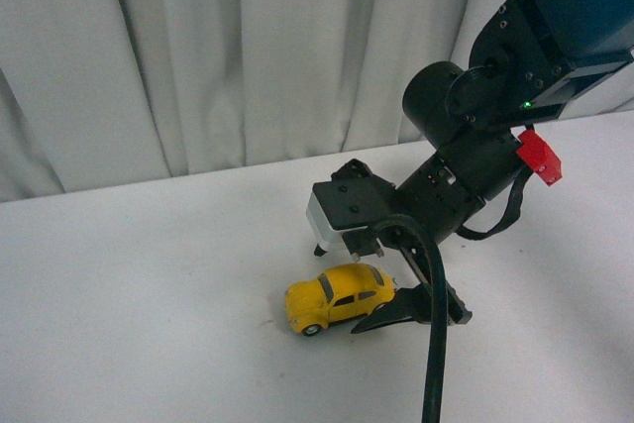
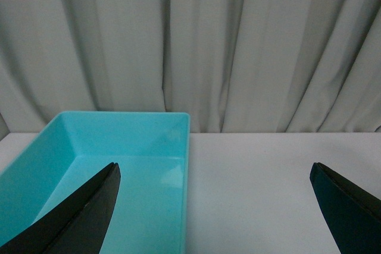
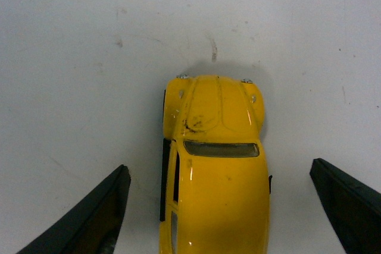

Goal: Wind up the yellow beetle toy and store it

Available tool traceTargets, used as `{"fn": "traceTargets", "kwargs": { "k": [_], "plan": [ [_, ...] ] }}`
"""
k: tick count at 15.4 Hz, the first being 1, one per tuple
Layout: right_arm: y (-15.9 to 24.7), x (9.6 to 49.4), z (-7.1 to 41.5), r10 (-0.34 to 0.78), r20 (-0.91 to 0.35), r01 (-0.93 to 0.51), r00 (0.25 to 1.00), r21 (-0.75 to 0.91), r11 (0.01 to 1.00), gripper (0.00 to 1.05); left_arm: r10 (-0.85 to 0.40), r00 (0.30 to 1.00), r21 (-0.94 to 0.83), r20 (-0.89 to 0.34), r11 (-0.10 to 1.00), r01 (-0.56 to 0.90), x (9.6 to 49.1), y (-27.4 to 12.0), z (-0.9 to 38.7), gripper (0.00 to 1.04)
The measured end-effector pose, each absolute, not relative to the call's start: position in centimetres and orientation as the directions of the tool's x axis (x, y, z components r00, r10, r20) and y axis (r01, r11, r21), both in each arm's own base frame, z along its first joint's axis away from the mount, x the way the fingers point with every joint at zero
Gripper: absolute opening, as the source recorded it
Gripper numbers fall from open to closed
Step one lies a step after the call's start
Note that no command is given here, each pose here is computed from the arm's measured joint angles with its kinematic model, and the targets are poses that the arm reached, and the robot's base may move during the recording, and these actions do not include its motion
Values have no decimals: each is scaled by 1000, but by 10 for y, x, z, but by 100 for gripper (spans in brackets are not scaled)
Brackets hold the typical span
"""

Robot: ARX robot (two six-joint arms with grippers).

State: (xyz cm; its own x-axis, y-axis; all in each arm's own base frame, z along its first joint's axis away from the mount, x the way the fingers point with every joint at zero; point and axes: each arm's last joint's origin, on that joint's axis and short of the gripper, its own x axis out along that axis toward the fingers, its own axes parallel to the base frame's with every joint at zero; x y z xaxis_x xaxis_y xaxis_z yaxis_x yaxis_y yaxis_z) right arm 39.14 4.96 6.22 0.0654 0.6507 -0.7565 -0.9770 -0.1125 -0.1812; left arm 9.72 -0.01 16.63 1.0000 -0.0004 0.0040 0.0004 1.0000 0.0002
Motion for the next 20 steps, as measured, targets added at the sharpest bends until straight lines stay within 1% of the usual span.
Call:
{"fn": "traceTargets", "kwargs": {
  "k": [3, 5, 8, 15, 20],
  "plan": [
    [50, 392, 62, 643, -763, -976, 69, -184, -113, 55, 0, 1000, 0, 4, 1000, 0, 97, 0, 166, 98],
    [51, 392, 62, 643, -762, -976, 68, -186, -117, 41, 0, 1000, 0, 4, 1000, 0, 97, 0, 166, 98],
    [55, 392, 62, 642, -764, -973, 72, -196, -123, 39, 0, 1000, 0, 4, 1000, 0, 97, 0, 166, 98],
    [57, 389, 55, 649, -754, -986, 100, -163, -37, 39, 0, 1000, 0, 4, 1000, 0, 97, 0, 166, 98],
    [56, 385, 55, 646, -756, -987, 108, -160, -22, 39, 0, 1000, 0, 4, 1000, 0, 97, 0, 166, 98]
  ]
}}
